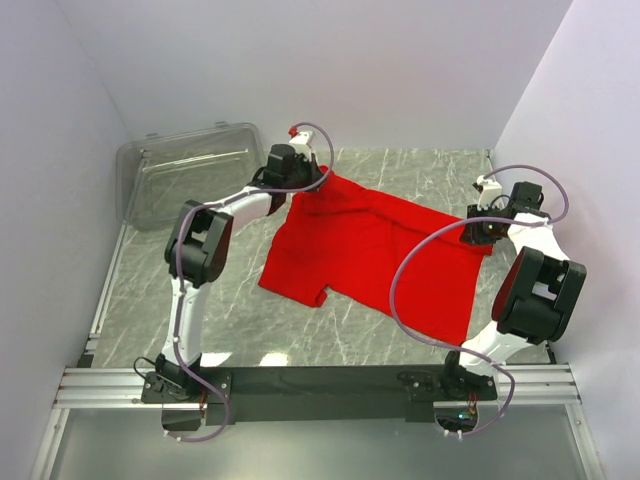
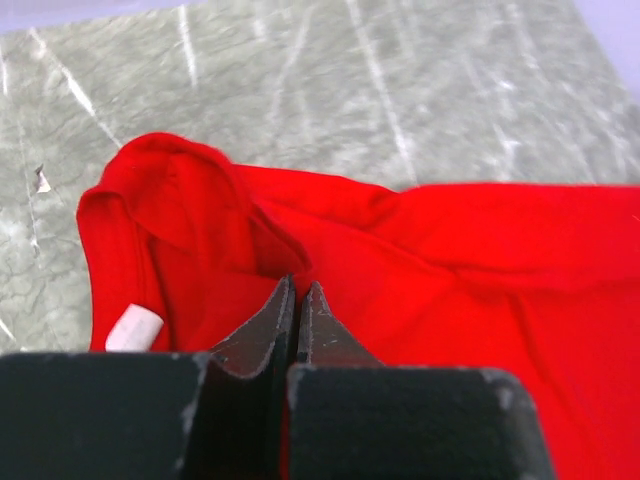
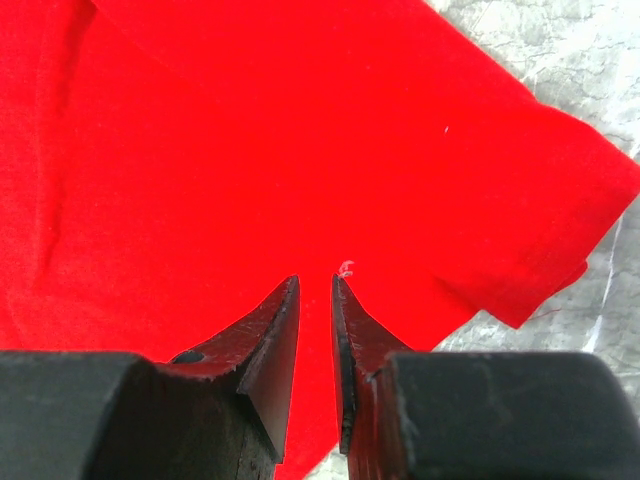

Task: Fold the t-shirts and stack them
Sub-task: Fold the tshirt

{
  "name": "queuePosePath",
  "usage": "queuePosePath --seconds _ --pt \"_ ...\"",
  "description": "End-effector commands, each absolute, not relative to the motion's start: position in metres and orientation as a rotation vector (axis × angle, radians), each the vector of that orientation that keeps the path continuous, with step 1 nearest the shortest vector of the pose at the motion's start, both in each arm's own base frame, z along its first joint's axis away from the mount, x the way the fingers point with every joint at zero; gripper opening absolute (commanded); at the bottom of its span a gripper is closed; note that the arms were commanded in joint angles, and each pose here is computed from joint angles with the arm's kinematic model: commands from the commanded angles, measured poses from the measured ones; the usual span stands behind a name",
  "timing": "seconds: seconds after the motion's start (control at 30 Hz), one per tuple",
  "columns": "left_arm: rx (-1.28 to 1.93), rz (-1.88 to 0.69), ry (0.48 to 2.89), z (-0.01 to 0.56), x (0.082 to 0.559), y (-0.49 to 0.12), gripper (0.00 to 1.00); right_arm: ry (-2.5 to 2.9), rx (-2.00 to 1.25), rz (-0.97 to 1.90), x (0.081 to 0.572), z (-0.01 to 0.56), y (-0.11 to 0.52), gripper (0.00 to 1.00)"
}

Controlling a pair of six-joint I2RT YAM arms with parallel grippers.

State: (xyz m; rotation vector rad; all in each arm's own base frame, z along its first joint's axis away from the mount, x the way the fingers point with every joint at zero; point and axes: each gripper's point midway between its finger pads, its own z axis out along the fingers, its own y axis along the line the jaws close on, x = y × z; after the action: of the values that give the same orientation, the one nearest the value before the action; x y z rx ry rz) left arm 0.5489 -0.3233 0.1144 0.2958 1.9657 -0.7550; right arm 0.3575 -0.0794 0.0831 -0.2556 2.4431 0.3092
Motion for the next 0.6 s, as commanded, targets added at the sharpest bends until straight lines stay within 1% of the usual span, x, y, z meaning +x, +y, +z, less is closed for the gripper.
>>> queuePosePath --seconds 0.0,0.03,0.07,0.13,0.2,0.37,0.57 --pt "0.413 -0.811 1.759 0.18 0.534 -0.331 0.01 2.377 -0.286 0.27 0.36 0.102 -0.082 0.27" --pt "0.437 -0.828 1.749 0.185 0.528 -0.332 0.02 2.378 -0.282 0.27 0.36 0.103 -0.082 0.27" --pt "0.45 -0.836 1.765 0.177 0.521 -0.332 0.03 2.377 -0.286 0.269 0.36 0.103 -0.082 0.27" --pt "0.486 -0.877 1.759 0.181 0.509 -0.335 0.03 2.377 -0.287 0.267 0.359 0.103 -0.082 0.27" --pt "0.519 -0.913 1.785 0.173 0.498 -0.337 0.04 2.372 -0.292 0.261 0.359 0.105 -0.082 0.27" --pt "0.627 -1.054 1.892 0.15 0.456 -0.345 0.04 2.365 -0.289 0.255 0.358 0.107 -0.083 0.27" --pt "0.722 -1.105 2.001 0.127 0.418 -0.345 0.04 2.361 -0.289 0.256 0.356 0.108 -0.083 0.27"
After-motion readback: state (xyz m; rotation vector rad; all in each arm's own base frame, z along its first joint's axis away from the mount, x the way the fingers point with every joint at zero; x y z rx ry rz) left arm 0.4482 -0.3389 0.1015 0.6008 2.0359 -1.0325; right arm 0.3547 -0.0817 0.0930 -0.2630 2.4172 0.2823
